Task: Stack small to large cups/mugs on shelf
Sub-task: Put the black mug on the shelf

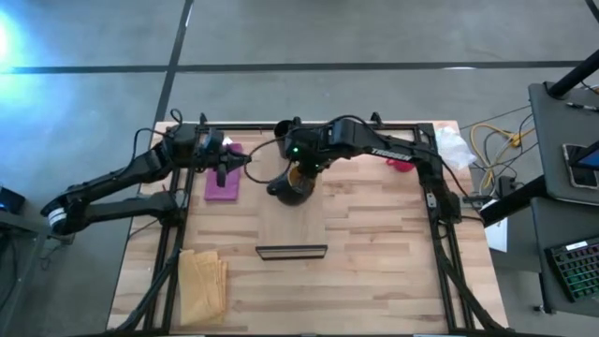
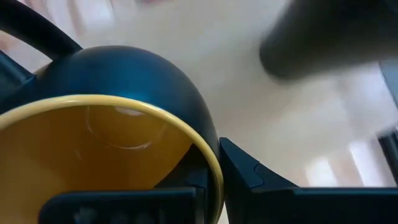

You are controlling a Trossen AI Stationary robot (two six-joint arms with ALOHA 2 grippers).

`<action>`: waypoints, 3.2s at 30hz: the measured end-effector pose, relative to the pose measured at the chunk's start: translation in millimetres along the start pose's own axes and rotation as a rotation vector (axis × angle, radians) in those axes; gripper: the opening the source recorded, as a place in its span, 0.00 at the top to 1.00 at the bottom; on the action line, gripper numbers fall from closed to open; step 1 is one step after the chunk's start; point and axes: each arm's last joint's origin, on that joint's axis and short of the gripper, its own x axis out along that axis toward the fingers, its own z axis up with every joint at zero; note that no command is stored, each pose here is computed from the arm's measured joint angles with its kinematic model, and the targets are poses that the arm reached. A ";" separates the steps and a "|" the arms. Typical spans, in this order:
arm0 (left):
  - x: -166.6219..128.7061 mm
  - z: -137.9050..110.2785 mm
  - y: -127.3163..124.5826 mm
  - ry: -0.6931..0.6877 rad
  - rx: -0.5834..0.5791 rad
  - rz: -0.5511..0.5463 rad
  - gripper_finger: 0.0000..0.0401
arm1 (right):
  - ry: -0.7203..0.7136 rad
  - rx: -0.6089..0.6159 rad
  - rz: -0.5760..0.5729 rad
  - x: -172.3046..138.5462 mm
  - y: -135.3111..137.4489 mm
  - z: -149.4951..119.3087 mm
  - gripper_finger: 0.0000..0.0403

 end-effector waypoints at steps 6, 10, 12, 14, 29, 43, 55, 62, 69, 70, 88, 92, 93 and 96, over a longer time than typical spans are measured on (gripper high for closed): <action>9.7 -3.7 0.9 0.057 -0.015 -0.053 0.97 | -0.001 0.021 0.001 9.2 -0.9 3.8 0.97; 15.5 -3.1 -0.2 0.056 -0.007 -0.074 0.97 | 0.009 0.022 -0.003 18.3 -0.5 5.6 0.97; 17.6 -2.0 -0.5 0.050 -0.003 -0.080 0.97 | 0.004 0.024 -0.009 21.8 -0.6 7.0 0.97; 19.2 -2.4 -0.6 0.055 -0.003 -0.084 0.97 | -0.009 0.024 -0.023 23.9 -0.4 8.7 0.97; 21.8 -4.0 -5.3 0.077 -0.024 -0.143 0.97 | 0.001 0.073 -0.054 14.1 -13.2 6.3 0.97; 41.9 -11.3 -12.2 0.148 -0.047 -0.222 0.97 | -0.048 0.093 -0.031 12.1 -13.8 11.1 0.86; 48.0 -13.4 -10.0 0.159 -0.024 -0.216 0.97 | -0.072 0.114 -0.021 6.7 -13.7 11.9 0.86; 51.5 -16.7 -7.7 0.176 -0.025 -0.203 0.97 | -0.086 0.130 -0.016 -0.3 -14.0 11.0 0.85; 55.6 -22.0 -4.8 0.201 -0.036 -0.195 0.97 | -0.127 0.147 -0.009 -17.7 -15.6 9.1 0.85; 56.3 -22.6 -4.4 0.204 -0.036 -0.193 0.97 | -0.135 0.155 -0.008 -20.6 -16.0 8.9 0.85; 70.7 -23.6 1.4 0.180 0.022 -0.156 0.97 | -0.069 0.233 -0.022 -34.1 -18.8 -3.3 0.85; 68.5 -22.8 0.5 0.176 0.023 -0.157 0.97 | -0.056 0.231 -0.026 -33.7 -18.9 -4.4 0.85; 66.8 -23.0 0.2 0.182 0.021 -0.155 0.97 | -0.046 0.230 -0.029 -33.7 -19.1 -5.5 0.85; 59.5 -22.9 -0.7 0.190 0.037 -0.121 0.97 | -0.020 0.223 -0.056 -33.5 -20.1 -8.4 0.85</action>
